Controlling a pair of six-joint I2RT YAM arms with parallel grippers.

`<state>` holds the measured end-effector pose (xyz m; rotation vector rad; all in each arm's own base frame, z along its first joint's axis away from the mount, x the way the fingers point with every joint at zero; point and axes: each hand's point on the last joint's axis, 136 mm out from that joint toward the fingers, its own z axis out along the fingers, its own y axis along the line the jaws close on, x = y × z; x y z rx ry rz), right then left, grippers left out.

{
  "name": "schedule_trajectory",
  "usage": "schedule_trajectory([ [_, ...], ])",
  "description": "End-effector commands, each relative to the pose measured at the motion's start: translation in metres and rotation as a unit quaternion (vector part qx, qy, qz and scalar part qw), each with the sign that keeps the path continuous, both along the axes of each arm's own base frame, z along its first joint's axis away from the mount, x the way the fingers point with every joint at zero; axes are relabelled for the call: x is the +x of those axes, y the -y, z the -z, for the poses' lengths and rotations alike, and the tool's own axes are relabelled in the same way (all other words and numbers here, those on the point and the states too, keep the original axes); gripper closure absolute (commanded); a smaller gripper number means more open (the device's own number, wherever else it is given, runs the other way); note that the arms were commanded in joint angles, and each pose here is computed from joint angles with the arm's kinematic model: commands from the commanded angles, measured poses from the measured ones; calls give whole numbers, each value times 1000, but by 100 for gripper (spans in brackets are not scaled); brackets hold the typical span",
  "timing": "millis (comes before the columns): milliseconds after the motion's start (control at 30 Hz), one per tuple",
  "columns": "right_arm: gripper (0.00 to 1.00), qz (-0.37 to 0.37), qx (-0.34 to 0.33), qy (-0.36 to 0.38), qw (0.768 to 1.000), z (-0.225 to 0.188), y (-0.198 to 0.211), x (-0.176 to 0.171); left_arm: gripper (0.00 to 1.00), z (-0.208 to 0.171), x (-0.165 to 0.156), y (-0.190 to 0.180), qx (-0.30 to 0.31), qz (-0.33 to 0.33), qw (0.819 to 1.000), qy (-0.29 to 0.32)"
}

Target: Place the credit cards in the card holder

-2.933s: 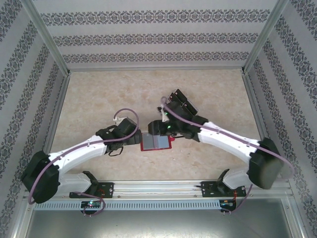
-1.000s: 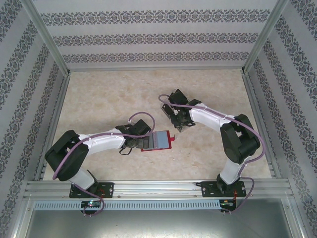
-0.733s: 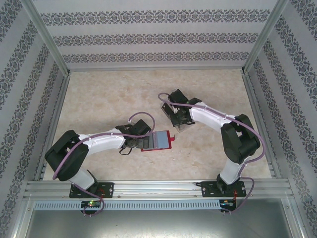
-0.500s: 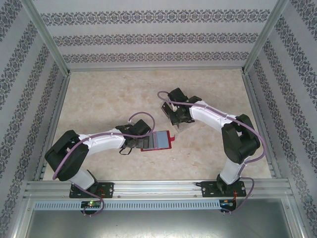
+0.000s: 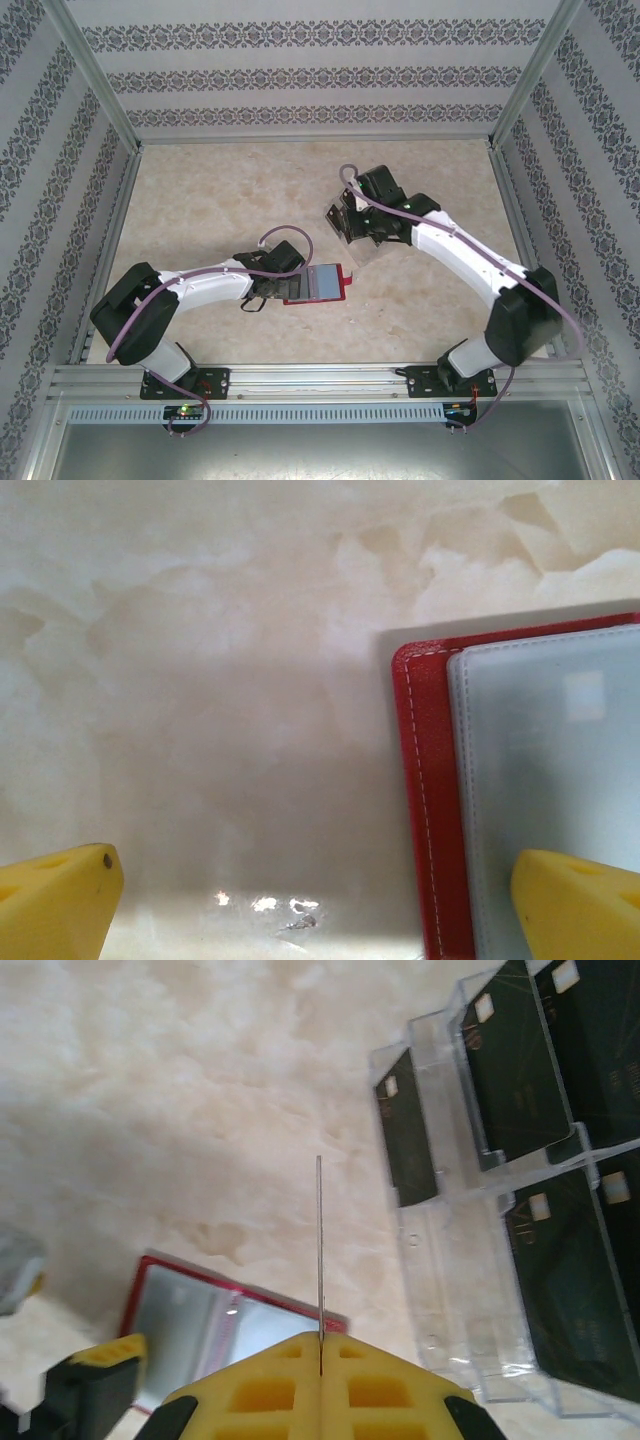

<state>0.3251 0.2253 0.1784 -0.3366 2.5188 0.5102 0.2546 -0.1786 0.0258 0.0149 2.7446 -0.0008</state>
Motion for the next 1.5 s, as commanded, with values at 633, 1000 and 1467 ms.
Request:
schedule_trajectory([
  [633, 100, 67, 237, -115, 962, 89, -62, -71, 0, 4, -16, -17, 21, -9, 1000, -12],
  [1000, 100, 65, 242, -126, 960, 105, -71, -75, 0, 7, -18, -19, 23, -13, 1000, -14],
  [1467, 100, 30, 277, -87, 957, 112, -60, -73, 0, 9, -18, -18, 25, -10, 999, -17],
])
